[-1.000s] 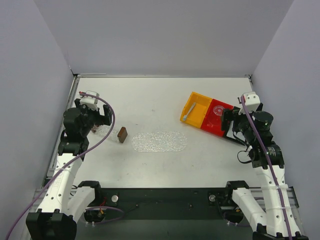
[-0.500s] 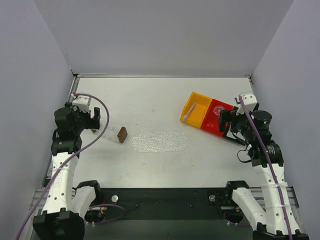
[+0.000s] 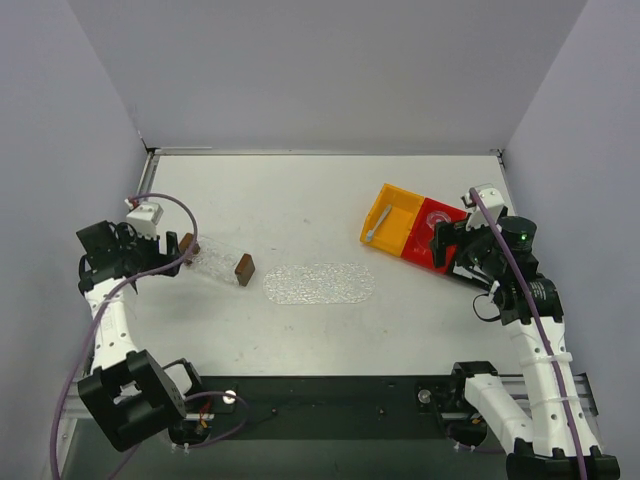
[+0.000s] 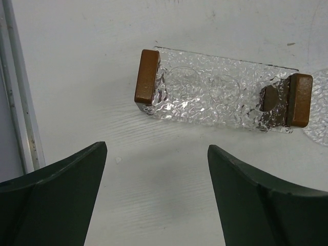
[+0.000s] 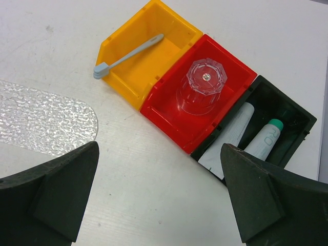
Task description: Prepare toiletry sets of a toothbrush and toothpaste on the tray
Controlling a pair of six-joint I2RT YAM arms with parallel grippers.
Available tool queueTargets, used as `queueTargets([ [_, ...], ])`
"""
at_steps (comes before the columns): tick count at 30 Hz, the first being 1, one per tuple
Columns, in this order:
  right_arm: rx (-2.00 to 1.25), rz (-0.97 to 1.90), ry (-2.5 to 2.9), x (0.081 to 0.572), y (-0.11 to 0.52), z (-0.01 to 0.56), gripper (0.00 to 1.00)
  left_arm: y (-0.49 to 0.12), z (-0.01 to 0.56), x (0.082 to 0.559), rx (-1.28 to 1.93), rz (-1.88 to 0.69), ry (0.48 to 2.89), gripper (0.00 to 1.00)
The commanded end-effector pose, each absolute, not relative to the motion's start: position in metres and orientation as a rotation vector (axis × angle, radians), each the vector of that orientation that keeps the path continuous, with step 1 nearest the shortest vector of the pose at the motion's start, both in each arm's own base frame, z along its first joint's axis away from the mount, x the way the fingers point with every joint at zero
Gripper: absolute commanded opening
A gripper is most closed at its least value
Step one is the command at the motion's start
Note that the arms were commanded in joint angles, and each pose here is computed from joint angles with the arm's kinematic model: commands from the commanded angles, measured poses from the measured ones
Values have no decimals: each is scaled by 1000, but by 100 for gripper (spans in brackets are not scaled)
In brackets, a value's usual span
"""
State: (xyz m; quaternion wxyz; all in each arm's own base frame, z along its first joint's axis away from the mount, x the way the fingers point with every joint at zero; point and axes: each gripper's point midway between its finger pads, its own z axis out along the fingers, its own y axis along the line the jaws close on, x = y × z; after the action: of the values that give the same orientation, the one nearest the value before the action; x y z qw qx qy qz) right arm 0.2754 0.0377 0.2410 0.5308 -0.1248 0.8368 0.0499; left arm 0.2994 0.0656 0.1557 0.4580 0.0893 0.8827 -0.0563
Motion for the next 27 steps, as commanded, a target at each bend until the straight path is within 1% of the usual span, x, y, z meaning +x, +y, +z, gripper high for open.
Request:
queueTargets([
  [1,-338,135,1964,276,43,251,100,63,160,309,314,-216,2133,91],
  [10,-361,136,1972,276,45,248,100,65,155,345,204,-372,2119,88],
  [15,-371,123,1981,277,46,246,100,63,149,365,223,-336,2150,86],
  [21,-374,118,1988,277,45,243,100,56,136,384,323,-210,2199,86],
  [27,-375,119,1985,276,46,244,100,63,120,393,332,-163,2251,86],
])
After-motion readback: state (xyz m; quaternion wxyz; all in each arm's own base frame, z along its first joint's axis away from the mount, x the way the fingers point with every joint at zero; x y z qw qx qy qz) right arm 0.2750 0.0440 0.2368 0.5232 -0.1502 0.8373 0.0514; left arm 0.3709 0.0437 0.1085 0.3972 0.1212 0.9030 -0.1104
